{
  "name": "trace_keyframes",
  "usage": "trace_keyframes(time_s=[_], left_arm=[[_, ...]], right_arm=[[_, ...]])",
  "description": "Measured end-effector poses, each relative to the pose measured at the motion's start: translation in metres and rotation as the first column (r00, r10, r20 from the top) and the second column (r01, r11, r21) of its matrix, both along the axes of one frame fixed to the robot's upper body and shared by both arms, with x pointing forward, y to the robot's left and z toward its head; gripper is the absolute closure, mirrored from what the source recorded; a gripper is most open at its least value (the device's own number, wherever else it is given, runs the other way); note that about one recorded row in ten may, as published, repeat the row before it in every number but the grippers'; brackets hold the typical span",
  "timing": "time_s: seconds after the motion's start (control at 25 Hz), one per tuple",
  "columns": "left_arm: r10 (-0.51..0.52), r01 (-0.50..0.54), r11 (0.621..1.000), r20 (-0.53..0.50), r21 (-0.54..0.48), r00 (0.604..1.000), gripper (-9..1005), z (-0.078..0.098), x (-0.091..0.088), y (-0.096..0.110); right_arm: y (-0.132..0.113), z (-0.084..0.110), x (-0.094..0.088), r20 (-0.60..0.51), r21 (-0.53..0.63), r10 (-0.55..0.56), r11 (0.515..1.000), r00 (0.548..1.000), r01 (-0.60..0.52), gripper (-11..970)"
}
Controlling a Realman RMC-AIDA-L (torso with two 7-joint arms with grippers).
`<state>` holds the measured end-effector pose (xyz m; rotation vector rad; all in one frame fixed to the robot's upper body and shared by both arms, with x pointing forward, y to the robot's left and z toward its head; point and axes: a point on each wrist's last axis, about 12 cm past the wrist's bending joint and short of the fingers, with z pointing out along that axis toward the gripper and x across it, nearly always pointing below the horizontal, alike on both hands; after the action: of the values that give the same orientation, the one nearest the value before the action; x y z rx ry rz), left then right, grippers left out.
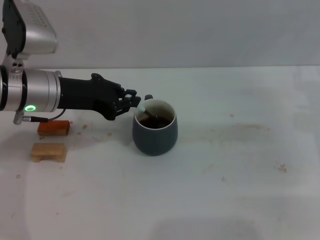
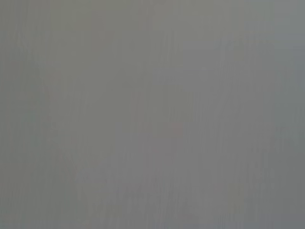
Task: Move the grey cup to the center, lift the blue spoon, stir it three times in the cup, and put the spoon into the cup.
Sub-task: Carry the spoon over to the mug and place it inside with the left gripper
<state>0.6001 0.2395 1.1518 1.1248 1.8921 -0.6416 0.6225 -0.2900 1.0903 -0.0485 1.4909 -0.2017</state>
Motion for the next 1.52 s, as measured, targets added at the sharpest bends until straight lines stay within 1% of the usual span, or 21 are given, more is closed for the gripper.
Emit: trace_keyframes(time_s=[0.08,0.12,0.24,0.44,0.6,0.88,1.04,1.24,1.36,1.52], left_arm=[[0.000,0.000,1.000,0.000,0.000,1.000,851,0.000,0.000,0.000],[0.019,-0.020,1.000,0.014,0.015,1.000,851,0.000,0.004,-0.001],[0.032,-0.032,0.999,0.023,0.026,0.999,851,0.000,0.006,0.000],[0.052,-0.054,0.997,0.029,0.058,0.998,851,-0.001,0.008,0.005],[0.058,-0.059,0.994,0.012,0.091,0.998,852,-0.001,0.005,0.010],[0.037,-0.035,0.995,-0.022,0.091,0.999,852,0.006,-0.004,0.012],[0.014,-0.010,0.995,-0.040,0.096,0.999,852,0.008,-0.007,0.007],[-0.021,0.025,0.995,-0.044,0.100,0.999,852,0.008,-0.008,-0.005],[-0.029,0.032,0.994,-0.029,0.101,0.999,852,0.009,-0.005,-0.013],[-0.017,0.017,0.995,0.003,0.103,1.000,852,0.012,0.003,-0.021]], right_arm=[[0.000,0.000,0.000,0.000,0.000,0.000,1.000,1.000,0.000,414],[0.000,0.000,0.000,0.000,0.000,0.000,1.000,1.000,0.000,414],[0.000,0.000,0.000,0.000,-0.004,0.002,1.000,1.000,-0.002,415],[0.000,0.001,0.000,0.002,-0.016,0.008,1.000,1.000,-0.008,415],[0.001,0.001,0.000,0.002,-0.016,0.009,1.000,1.000,-0.009,415],[0.002,0.001,0.001,0.003,-0.017,0.014,1.000,1.000,-0.014,415],[0.003,0.001,0.001,0.003,-0.017,0.016,1.000,1.000,-0.015,415],[0.002,0.000,0.000,0.001,-0.018,0.016,1.000,1.000,-0.016,415],[0.002,0.000,0.000,0.000,-0.019,0.016,1.000,1.000,-0.016,415],[0.002,0.000,0.000,0.000,-0.019,0.016,1.000,1.000,-0.016,415]])
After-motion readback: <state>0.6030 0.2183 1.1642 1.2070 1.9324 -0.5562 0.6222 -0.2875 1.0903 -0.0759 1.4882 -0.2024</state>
